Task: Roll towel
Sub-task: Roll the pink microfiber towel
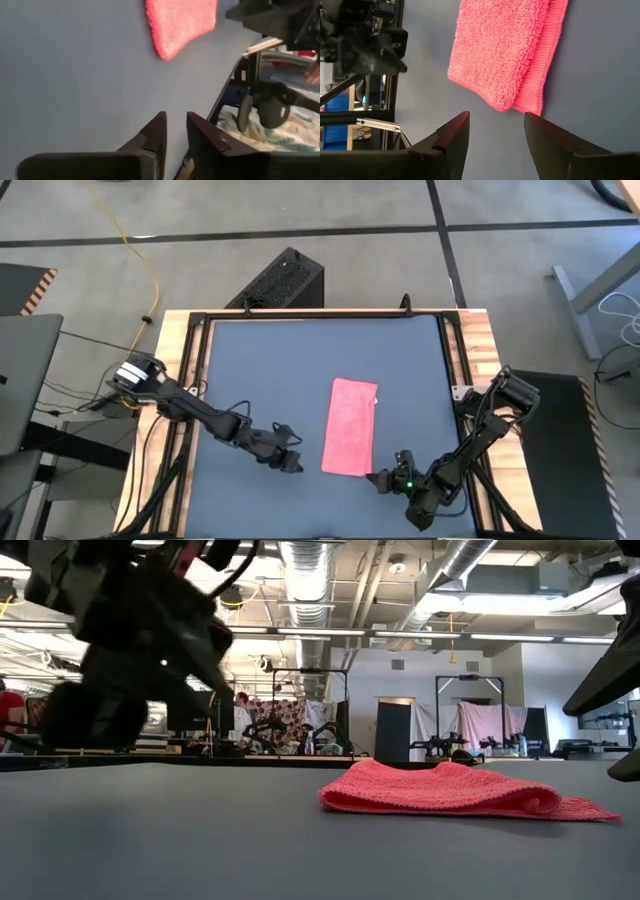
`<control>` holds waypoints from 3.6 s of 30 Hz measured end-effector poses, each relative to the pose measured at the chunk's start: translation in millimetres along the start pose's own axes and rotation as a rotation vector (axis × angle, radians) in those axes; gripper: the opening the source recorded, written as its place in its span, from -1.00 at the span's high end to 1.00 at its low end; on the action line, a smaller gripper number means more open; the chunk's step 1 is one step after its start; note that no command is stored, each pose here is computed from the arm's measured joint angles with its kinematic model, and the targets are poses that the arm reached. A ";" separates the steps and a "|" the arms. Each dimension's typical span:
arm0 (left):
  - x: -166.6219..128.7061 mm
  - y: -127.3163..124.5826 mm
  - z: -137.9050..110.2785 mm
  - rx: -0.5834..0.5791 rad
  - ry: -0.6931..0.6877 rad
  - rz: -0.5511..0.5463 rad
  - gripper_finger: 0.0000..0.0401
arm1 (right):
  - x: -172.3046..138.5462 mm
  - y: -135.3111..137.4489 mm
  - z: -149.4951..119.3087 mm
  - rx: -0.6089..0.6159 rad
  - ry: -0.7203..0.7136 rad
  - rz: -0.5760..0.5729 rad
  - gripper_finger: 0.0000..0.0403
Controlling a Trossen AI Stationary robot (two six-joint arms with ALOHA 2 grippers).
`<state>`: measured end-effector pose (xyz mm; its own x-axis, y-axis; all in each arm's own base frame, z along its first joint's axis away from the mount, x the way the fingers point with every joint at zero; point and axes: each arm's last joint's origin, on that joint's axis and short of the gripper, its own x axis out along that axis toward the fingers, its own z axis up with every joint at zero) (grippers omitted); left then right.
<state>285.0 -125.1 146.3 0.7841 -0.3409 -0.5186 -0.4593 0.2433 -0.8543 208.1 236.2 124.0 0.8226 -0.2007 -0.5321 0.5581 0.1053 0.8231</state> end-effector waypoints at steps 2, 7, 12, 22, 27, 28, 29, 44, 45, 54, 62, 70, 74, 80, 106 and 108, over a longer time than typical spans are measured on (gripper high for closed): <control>10.4 3.9 -0.5 -0.020 0.012 0.026 0.54 | 0.0 0.0 0.0 -0.001 0.000 0.000 -0.06; 42.2 11.2 2.0 -0.178 0.100 0.067 0.34 | 0.6 0.0 0.4 0.003 0.002 -0.005 -0.06; 57.8 9.6 12.1 -0.206 0.084 -0.037 0.32 | 5.2 0.2 2.7 0.017 0.049 -0.065 -0.06; 53.8 5.2 29.3 -0.208 0.045 -0.063 0.37 | 5.9 -2.1 4.0 0.002 0.065 -0.105 -0.06; 54.1 13.4 18.6 -0.195 0.060 0.039 0.38 | 4.9 -2.6 3.3 0.000 0.068 -0.105 -0.06; 54.2 14.7 16.4 -0.194 0.063 0.061 0.38 | 4.9 -2.5 3.2 0.002 0.069 -0.104 -0.06; 54.2 16.3 14.2 -0.192 0.068 0.085 0.39 | 4.9 -2.4 3.1 0.003 0.069 -0.103 -0.06; 41.8 32.0 -9.1 -0.159 0.238 0.339 0.73 | 1.8 1.3 1.6 0.018 0.088 -0.084 -0.06; 37.4 33.1 -10.3 -0.157 0.241 0.380 0.74 | 1.3 1.8 2.1 0.018 0.088 -0.084 -0.06; 9.9 24.2 -2.4 -0.125 0.152 0.298 0.76 | 0.6 1.0 3.9 -0.002 0.077 -0.096 -0.06; -4.1 -18.4 6.6 -0.007 0.005 -0.008 0.75 | 1.0 1.4 4.1 -0.001 0.077 -0.095 -0.06; -7.0 -23.6 6.4 0.014 0.028 -0.039 0.53 | 1.2 1.3 4.4 -0.009 0.075 -0.096 -0.06; -7.0 -16.2 10.6 -0.056 0.001 0.036 0.40 | 4.1 2.8 6.5 -0.002 0.067 -0.097 -0.06; -0.1 -12.0 21.1 -0.090 -0.019 0.035 0.35 | 14.2 9.1 13.3 -0.016 0.045 -0.090 -0.06; 18.1 -0.7 21.6 -0.202 0.055 0.024 0.39 | 21.5 11.5 18.6 -0.040 0.066 -0.125 -0.06; 18.1 -0.8 21.6 -0.207 0.055 0.024 0.39 | 21.5 11.5 18.6 -0.041 0.066 -0.125 -0.06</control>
<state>308.5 -111.8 138.3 0.7505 -0.3877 -0.5352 -0.5582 0.0618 -0.8274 230.2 215.0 125.7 0.7510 -0.1503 -0.6430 0.6596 0.1240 0.7413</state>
